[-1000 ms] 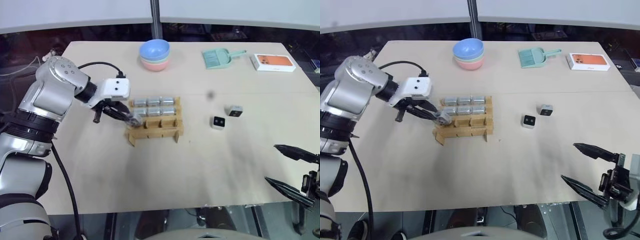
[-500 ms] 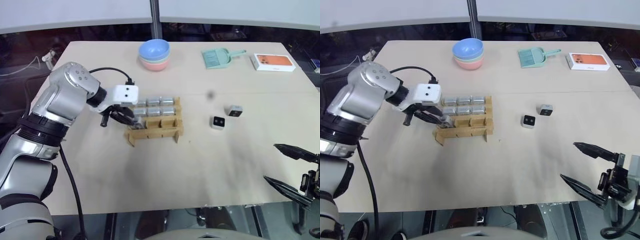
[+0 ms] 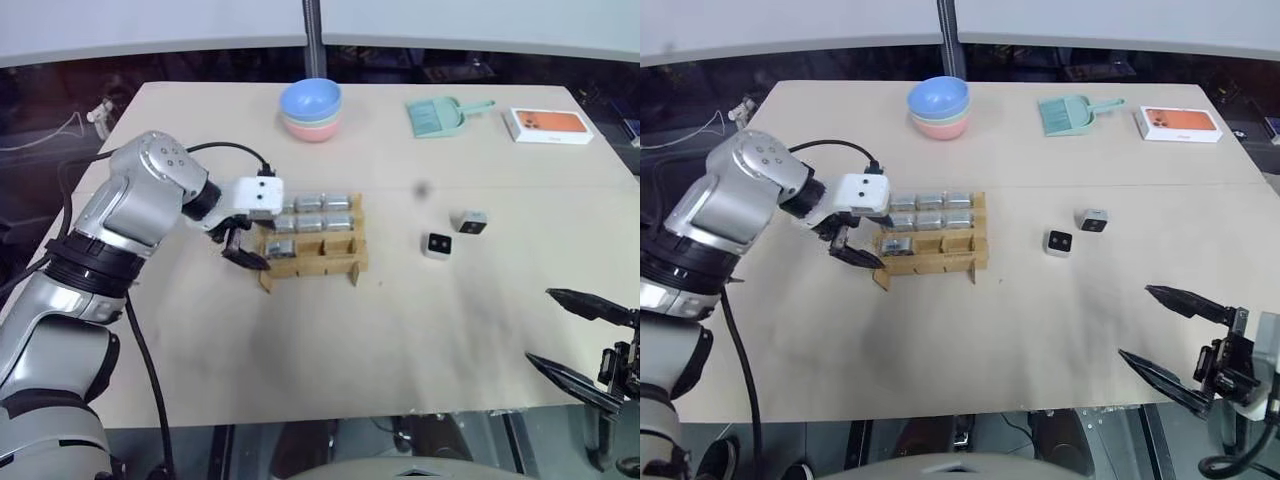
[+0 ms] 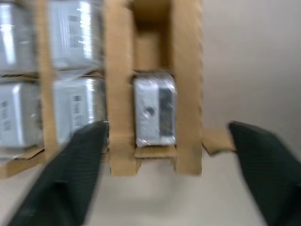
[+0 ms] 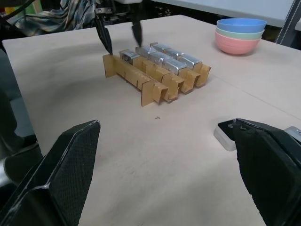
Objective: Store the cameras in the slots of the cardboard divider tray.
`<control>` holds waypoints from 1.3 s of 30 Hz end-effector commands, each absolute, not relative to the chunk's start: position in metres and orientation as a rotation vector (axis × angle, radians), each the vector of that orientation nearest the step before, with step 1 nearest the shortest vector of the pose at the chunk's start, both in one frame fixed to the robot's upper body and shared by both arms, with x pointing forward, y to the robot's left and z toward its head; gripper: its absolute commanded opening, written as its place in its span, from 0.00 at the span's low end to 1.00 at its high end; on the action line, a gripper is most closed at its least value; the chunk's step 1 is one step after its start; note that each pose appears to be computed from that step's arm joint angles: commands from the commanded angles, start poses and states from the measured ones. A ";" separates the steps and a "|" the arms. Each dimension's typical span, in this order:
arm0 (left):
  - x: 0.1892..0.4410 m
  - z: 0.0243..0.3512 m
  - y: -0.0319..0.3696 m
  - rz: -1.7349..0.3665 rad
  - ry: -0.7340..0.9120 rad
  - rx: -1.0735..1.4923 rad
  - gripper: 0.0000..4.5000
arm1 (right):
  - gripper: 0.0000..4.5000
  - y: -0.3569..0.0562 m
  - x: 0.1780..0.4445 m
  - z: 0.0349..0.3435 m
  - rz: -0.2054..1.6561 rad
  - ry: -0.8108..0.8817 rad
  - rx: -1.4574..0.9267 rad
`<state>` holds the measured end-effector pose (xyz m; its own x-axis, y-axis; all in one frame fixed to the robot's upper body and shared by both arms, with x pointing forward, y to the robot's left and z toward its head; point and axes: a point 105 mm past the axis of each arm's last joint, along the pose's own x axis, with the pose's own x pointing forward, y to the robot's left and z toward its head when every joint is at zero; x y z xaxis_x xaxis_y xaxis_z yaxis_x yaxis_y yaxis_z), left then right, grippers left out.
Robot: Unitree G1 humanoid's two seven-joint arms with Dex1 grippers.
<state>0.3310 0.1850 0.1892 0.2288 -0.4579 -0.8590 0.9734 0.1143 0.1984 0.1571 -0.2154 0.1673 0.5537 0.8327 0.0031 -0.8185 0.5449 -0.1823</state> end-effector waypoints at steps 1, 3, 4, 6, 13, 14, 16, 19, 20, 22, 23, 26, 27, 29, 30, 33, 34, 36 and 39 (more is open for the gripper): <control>0.326 0.221 0.189 -1.172 0.637 0.849 0.99 | 1.00 -0.215 0.155 0.173 0.975 -0.119 -0.183; 0.321 0.234 0.189 -1.200 0.562 0.805 0.99 | 1.00 -0.215 0.156 0.172 0.973 -0.119 -0.184; 0.319 0.239 0.188 -1.213 0.528 0.777 0.99 | 1.00 -0.215 0.157 0.172 0.973 -0.118 -0.184; 0.311 0.259 0.181 -1.289 0.347 0.695 0.99 | 1.00 -0.215 0.164 0.170 0.962 -0.113 -0.185; 0.283 0.284 0.188 -1.293 -0.033 0.391 0.99 | 1.00 -0.210 0.204 0.147 0.863 0.031 -0.268; 0.278 0.284 0.192 -1.278 -0.054 0.361 0.99 | 1.00 -0.210 0.213 0.140 0.825 0.063 -0.293; 0.272 0.286 0.197 -1.250 -0.087 0.314 0.99 | 1.00 -0.213 0.231 0.130 0.746 0.130 -0.326; 0.259 0.286 0.197 -1.248 -0.113 0.282 0.99 | 1.00 -0.213 0.255 0.121 0.685 0.183 -0.314; 0.256 0.286 0.197 -1.245 -0.120 0.273 0.99 | 1.00 -0.212 0.263 0.119 0.668 0.198 -0.302; 0.251 0.289 0.197 -1.239 -0.141 0.249 0.99 | 1.00 -0.207 0.278 0.119 0.628 0.208 -0.267; 0.248 0.290 0.198 -1.239 -0.155 0.231 0.99 | 1.00 -0.205 0.286 0.119 0.612 0.209 -0.249; 0.242 0.290 0.199 -1.225 -0.173 0.211 0.99 | 1.00 -0.198 0.305 0.122 0.573 0.164 -0.226; 0.240 0.288 0.199 -1.220 -0.169 0.209 0.99 | 1.00 -0.199 0.313 0.124 0.550 0.137 -0.241; 0.238 0.285 0.199 -1.218 -0.163 0.208 0.99 | 1.00 -0.203 0.328 0.131 0.485 0.092 -0.257; 0.237 0.284 0.199 -1.218 -0.161 0.207 0.99 | 1.00 -0.204 0.335 0.136 0.464 0.069 -0.254; 0.235 0.281 0.199 -1.216 -0.160 0.203 0.99 | 1.00 -0.204 0.349 0.141 0.449 0.047 -0.272; 0.234 0.281 0.198 -1.216 -0.159 0.202 0.99 | 1.00 -0.204 0.353 0.142 0.458 0.045 -0.289; 0.233 0.280 0.198 -1.217 -0.155 0.203 0.99 | 1.00 -0.203 0.358 0.141 0.495 0.047 -0.333; 0.234 0.279 0.198 -1.217 -0.150 0.207 0.99 | 1.00 -0.204 0.365 0.140 0.566 0.087 -0.394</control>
<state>0.2392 0.1995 0.2697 0.3483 -0.9374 0.0016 0.9218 0.3428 0.1812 0.3623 -0.2015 0.1272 0.8561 0.4791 -0.1938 -0.5164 0.8080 -0.2835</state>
